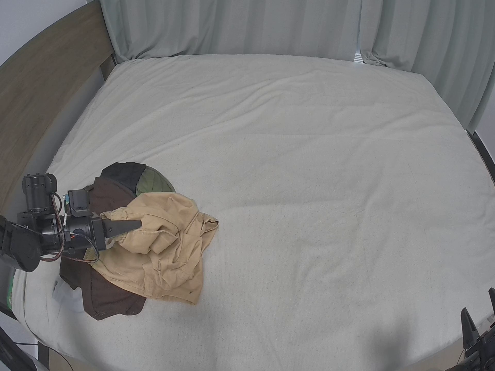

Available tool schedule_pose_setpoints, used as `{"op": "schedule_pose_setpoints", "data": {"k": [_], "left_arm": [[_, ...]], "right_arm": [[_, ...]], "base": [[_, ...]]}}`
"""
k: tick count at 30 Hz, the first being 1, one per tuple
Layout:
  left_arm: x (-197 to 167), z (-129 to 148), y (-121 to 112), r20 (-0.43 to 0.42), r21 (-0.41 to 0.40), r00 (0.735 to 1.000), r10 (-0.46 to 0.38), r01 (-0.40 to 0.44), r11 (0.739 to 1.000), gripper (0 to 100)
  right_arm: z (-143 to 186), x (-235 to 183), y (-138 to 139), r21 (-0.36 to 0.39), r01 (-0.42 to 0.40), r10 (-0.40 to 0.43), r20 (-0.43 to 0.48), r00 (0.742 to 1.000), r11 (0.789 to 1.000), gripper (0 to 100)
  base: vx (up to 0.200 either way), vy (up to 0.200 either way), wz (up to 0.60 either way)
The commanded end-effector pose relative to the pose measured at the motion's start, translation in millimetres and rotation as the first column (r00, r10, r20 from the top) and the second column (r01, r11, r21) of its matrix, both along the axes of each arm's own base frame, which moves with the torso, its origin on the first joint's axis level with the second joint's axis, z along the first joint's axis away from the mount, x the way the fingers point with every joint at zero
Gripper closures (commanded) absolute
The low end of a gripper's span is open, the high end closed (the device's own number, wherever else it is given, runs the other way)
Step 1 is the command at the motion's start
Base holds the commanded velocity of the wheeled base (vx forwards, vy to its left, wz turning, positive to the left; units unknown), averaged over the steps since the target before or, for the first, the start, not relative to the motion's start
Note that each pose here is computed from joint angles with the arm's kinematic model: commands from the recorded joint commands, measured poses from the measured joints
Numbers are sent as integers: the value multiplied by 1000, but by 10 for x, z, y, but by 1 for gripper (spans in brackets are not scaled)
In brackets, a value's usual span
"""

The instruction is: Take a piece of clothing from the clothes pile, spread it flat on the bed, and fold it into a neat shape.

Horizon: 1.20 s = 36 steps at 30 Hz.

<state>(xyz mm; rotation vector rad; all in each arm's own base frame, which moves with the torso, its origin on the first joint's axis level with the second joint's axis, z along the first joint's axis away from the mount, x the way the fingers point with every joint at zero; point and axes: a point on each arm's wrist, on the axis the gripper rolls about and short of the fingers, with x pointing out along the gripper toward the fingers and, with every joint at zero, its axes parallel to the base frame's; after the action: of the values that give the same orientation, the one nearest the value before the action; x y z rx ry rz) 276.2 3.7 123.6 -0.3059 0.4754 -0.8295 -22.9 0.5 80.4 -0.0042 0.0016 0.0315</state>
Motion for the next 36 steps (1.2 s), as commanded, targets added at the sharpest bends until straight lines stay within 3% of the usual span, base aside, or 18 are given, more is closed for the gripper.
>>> {"op": "schedule_pose_setpoints", "data": {"k": [1, 5, 8, 15, 22, 28, 32, 36], "left_arm": [[-35, 79, -76, 4, -4, 1000, 9, -9, 1000, 100], [-73, 179, -173, -59, -57, 996, 60, -63, 996, 100], [-87, 229, -206, -56, -75, 995, 77, -81, 994, 100], [-145, 262, -322, -29, -81, 999, 44, -46, 996, 100], [-280, 440, -498, -126, -204, 992, 24, -50, 978, 100], [-315, 584, -542, -149, -309, 988, 44, -89, 947, 100], [-317, 690, -684, -161, -400, 981, 105, -162, 902, 100], [-331, 762, -816, -153, -470, 981, 121, -179, 864, 100]], "right_arm": [[-47, 4, 0, 0, -1, 1, -6, 1000, 1000, 0], [-47, 4, 0, 0, -1, 1, -6, 1000, 1000, 0], [-47, 4, 0, 0, -1, 1, -6, 1000, 1000, 0], [-47, 4, 0, 0, -1, 1, -6, 1000, 1000, 0], [-47, 4, 0, 0, -1, 1, -6, 1000, 1000, 0], [-47, 4, 0, 0, -1, 1, -6, 1000, 1000, 0], [-47, 4, 0, 0, -1, 1, -6, 1000, 1000, 0], [-47, 4, 0, 0, -1, 1, -6, 1000, 1000, 0]], "base": [[0, 0, 0], [0, 0, 0], [0, 0, 0], [0, 0, 0], [0, 0, 0], [0, 0, 0], [0, 0, 0], [0, 0, 0]]}}
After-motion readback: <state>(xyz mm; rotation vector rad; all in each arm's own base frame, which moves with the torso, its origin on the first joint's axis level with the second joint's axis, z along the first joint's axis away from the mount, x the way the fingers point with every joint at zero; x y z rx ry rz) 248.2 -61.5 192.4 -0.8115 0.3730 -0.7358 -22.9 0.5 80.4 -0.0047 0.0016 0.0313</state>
